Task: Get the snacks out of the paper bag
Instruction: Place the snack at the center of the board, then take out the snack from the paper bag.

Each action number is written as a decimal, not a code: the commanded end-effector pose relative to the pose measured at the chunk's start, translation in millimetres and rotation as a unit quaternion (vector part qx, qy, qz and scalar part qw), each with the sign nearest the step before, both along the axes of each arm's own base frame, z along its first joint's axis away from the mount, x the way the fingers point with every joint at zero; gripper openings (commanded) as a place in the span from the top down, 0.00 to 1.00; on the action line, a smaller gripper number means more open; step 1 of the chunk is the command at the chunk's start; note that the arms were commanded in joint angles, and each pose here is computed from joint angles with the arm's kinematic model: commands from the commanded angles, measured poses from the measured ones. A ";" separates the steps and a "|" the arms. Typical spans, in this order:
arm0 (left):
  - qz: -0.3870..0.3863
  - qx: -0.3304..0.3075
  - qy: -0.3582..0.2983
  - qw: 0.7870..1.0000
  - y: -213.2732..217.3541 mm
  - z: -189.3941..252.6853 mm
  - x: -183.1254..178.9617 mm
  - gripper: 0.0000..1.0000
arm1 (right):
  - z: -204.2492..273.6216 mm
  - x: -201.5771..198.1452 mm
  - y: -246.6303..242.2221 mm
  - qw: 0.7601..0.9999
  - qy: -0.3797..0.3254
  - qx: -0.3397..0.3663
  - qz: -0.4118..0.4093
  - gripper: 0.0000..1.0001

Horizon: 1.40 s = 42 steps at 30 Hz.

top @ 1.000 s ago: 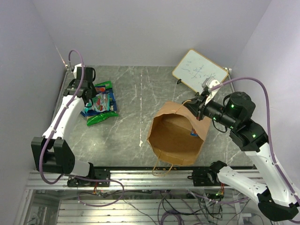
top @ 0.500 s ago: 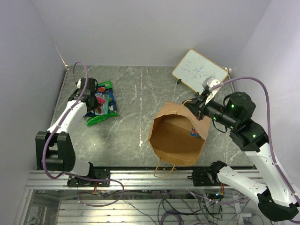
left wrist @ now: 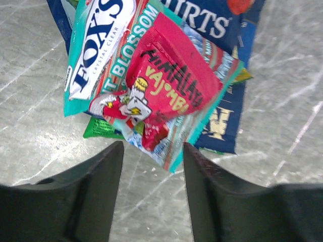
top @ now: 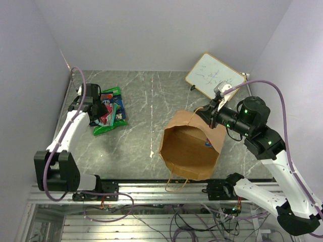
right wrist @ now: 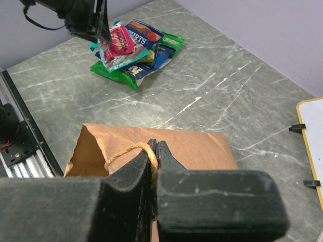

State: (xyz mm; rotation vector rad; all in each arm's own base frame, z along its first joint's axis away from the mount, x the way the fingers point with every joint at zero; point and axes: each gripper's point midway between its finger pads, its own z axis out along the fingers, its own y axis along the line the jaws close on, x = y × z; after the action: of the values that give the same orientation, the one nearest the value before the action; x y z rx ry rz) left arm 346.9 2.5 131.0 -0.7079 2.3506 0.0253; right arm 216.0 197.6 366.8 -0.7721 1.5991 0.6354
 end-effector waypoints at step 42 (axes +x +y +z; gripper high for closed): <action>-0.520 -0.239 -0.319 0.756 -352.1 180.5 -219.9 0.20 | 11.6 4.3 -28.2 0.996 0.024 -0.029 -0.078 1.00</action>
State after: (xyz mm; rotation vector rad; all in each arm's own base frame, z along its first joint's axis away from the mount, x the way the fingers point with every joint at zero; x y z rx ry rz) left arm 131.5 -315.7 280.1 0.3961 1.9174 -1.1880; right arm 217.7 165.9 356.4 -0.7236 1.7493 0.4694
